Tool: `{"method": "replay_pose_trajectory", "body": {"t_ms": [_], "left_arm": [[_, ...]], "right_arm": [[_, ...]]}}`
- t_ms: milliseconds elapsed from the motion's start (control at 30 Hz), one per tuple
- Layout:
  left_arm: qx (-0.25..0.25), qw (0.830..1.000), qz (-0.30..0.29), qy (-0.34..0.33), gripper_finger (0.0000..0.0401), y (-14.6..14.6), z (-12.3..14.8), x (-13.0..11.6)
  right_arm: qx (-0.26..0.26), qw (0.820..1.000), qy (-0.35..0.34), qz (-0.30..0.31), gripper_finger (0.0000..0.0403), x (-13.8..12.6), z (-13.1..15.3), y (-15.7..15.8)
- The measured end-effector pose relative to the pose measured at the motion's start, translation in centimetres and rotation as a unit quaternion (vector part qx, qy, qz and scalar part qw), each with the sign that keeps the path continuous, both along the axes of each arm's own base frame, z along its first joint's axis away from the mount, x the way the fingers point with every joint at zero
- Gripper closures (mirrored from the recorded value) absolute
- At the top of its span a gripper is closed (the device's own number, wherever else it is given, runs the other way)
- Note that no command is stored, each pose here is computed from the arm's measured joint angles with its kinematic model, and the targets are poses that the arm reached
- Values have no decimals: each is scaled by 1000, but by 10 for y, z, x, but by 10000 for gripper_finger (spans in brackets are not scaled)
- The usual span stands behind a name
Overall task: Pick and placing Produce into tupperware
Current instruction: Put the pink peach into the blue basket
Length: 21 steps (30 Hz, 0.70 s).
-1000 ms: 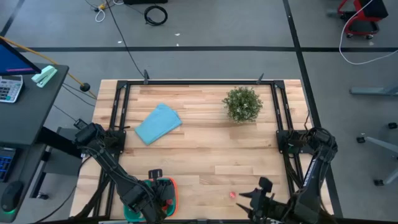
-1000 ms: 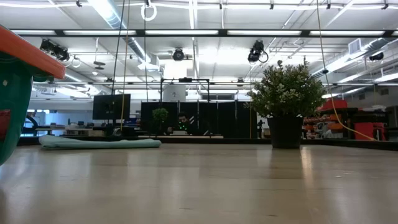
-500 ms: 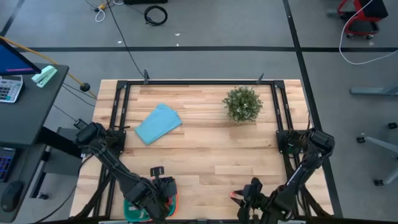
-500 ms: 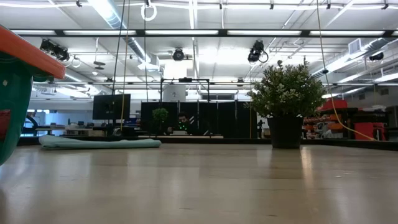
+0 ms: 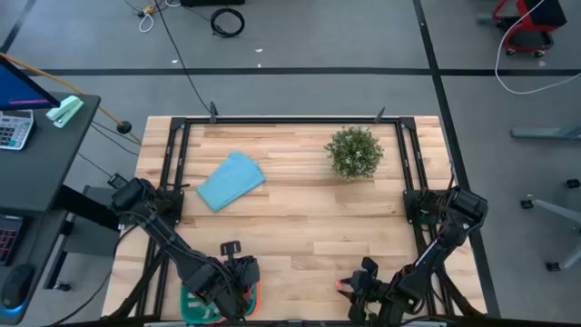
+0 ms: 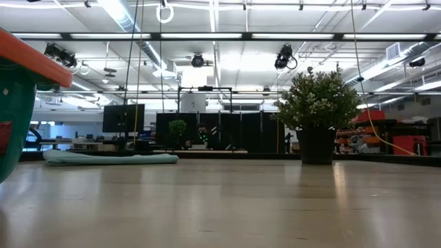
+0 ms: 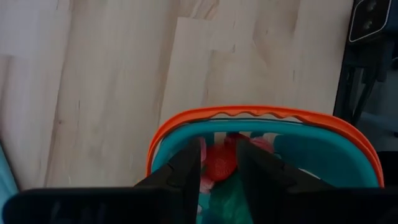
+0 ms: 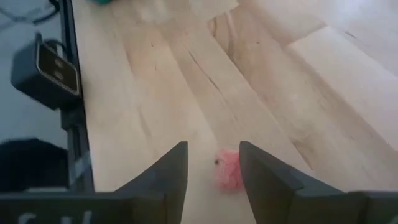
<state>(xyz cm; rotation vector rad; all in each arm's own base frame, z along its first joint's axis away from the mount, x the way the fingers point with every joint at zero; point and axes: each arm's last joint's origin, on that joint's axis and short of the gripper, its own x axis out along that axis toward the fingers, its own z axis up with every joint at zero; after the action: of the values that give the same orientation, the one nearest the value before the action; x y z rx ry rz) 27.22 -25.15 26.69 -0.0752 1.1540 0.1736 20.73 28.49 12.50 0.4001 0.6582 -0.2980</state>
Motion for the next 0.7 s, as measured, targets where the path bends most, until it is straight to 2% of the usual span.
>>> {"method": "replay_pose_trajectory", "body": {"t_ms": [100, 233, 467, 600, 700], "left_arm": [[0, 1000, 1, 0, 296, 1, 0, 1], [2, 1000, -3, 1, 296, 1, 0, 1], [2, 1000, -3, 1, 302, 1, 0, 1], [2, 1000, -3, 1, 307, 1, 0, 1], [2, 1000, -2, 1, 307, 1, 0, 1]], "right_arm": [[-8, 1000, 19, 15, 240, 5, 0, -3], [11, 998, 56, 28, 217, 13, -2, -8], [0, 997, 69, 29, 176, 21, -2, -15], [-15, 996, 88, 25, 165, 18, -4, -19], [-6, 995, 95, 14, 165, 17, -5, -20]]}}
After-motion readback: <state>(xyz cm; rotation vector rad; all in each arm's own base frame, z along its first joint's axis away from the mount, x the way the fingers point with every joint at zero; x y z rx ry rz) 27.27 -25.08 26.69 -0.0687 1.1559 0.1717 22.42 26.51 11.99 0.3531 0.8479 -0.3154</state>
